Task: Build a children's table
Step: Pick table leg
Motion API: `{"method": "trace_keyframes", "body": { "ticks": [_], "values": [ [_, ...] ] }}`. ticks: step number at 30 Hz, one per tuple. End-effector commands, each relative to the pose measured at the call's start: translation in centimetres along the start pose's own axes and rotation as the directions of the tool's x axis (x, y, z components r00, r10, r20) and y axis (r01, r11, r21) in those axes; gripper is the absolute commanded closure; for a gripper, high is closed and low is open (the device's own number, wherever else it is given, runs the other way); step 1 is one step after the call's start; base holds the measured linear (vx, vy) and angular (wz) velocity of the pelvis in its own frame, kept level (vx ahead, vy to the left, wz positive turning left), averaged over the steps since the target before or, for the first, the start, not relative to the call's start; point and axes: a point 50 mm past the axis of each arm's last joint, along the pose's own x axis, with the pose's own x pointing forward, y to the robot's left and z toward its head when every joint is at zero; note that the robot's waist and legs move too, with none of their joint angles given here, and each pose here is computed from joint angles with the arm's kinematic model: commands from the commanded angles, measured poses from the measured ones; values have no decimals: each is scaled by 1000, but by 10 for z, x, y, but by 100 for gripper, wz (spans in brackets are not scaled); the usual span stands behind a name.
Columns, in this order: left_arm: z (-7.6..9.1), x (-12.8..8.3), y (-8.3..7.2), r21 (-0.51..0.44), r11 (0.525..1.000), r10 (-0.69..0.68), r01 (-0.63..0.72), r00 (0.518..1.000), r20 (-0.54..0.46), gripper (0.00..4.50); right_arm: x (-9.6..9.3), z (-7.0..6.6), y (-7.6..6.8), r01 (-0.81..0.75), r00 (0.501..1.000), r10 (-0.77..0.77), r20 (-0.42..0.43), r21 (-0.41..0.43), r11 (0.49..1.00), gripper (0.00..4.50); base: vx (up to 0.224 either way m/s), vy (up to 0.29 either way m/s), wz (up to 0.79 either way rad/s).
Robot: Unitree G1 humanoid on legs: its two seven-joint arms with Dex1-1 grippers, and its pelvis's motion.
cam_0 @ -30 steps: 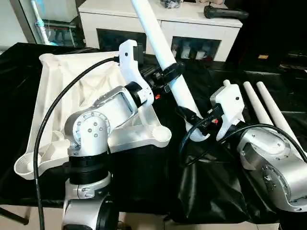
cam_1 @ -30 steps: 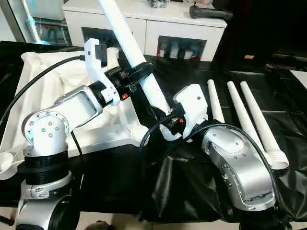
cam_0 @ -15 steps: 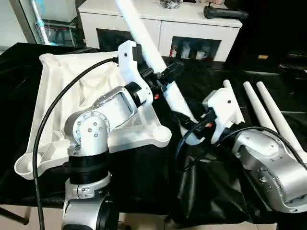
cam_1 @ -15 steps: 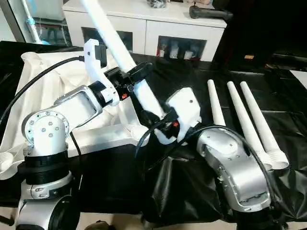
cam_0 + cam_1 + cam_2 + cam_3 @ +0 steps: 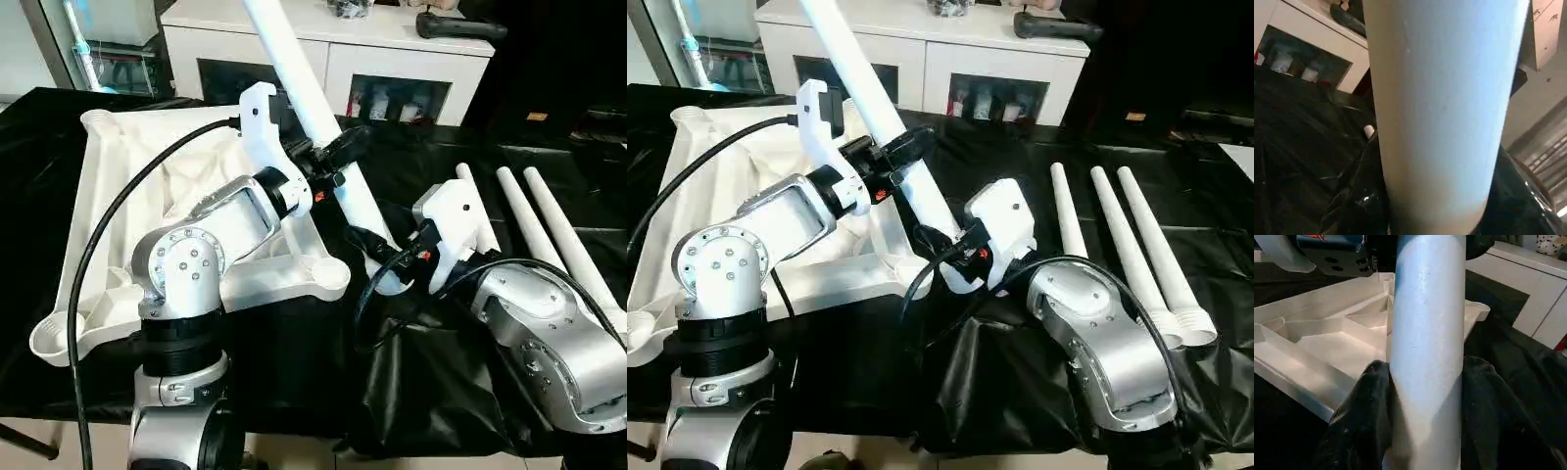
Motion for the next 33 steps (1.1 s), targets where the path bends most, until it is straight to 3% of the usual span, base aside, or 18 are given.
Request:
{"method": "trace_keyframes", "body": {
  "ticks": [1,6,8,13,16,21,28,33],
  "values": [
    [2,3,-2,4,1000,-9,9,1000,-3,264,1,8,-4,13,999,-15,42,35,999,198,0,0,0],
    [7,2,3,34,999,-18,18,1000,-12,265,-11,20,-5,-92,989,71,129,166,982,157,0,0,0],
    [12,2,7,32,999,-18,18,1000,-6,265,-23,26,-15,-141,981,102,162,246,959,152,0,0,0],
    [19,2,9,39,998,-57,58,998,-22,265,-46,35,-41,-163,975,104,197,315,935,108,0,0,0],
    [21,3,9,52,995,-84,86,996,-38,265,-56,35,-60,-102,983,39,179,359,928,71,0,0,0],
    [22,4,4,44,988,-142,145,988,-58,265,-65,28,-71,-39,997,12,71,390,920,29,0,0,0],
    [23,4,-2,20,971,-235,237,969,-82,265,-63,32,-70,-99,994,69,83,440,892,9,0,0,0],
    [18,-1,-15,68,894,-428,444,887,-171,265,-57,36,-58,-242,970,212,116,462,853,9,0,0,0]
  ]
}}
